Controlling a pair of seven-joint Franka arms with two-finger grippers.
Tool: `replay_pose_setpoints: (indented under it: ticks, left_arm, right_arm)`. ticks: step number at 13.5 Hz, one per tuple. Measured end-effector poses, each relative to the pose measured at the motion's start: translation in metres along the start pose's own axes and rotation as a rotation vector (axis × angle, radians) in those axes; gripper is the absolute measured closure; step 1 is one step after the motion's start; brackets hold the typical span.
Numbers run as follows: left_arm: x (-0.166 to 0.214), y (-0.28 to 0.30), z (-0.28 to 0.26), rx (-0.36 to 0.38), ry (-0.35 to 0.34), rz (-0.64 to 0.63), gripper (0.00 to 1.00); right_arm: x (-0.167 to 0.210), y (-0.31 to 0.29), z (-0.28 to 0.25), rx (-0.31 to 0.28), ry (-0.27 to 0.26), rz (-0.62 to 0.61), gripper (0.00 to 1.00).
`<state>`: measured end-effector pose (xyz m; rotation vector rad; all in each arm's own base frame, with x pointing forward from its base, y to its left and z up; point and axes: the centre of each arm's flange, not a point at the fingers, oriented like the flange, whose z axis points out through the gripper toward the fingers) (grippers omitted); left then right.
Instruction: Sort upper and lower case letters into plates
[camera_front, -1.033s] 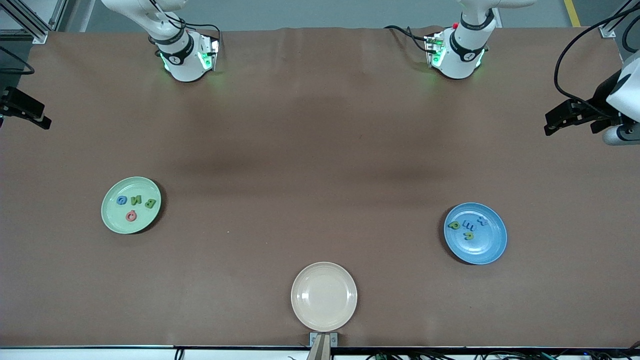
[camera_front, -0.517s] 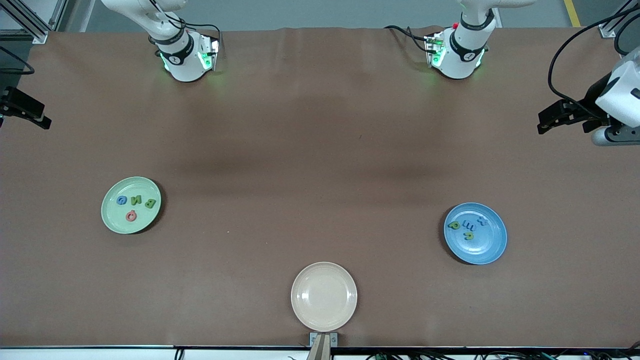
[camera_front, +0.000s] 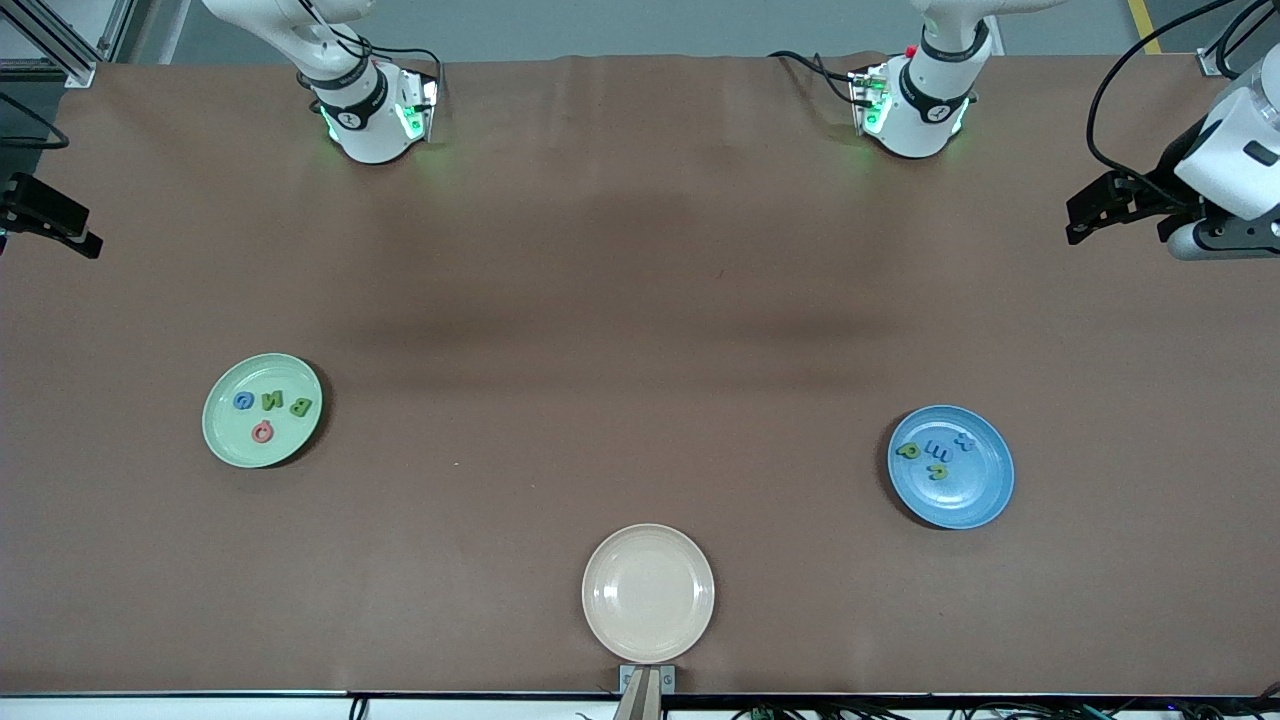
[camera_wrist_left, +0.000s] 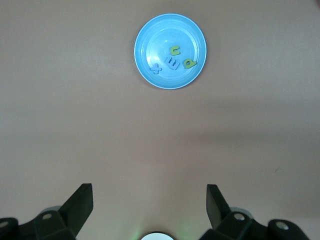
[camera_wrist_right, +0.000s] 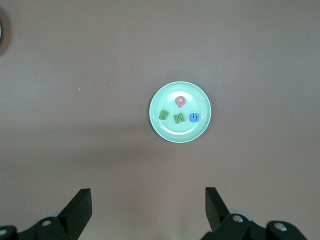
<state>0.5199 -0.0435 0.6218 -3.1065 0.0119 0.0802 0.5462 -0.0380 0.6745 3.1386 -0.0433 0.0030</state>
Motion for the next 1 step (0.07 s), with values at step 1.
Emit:
replay_pose_setpoints:
  ticks: [1]
  left_arm:
    - [0.0000, -0.0002, 0.0001, 0.000, 0.000, 0.000, 0.00]
  right_arm:
    - [0.0000, 0.0000, 0.0000, 0.000, 0.000, 0.000, 0.00]
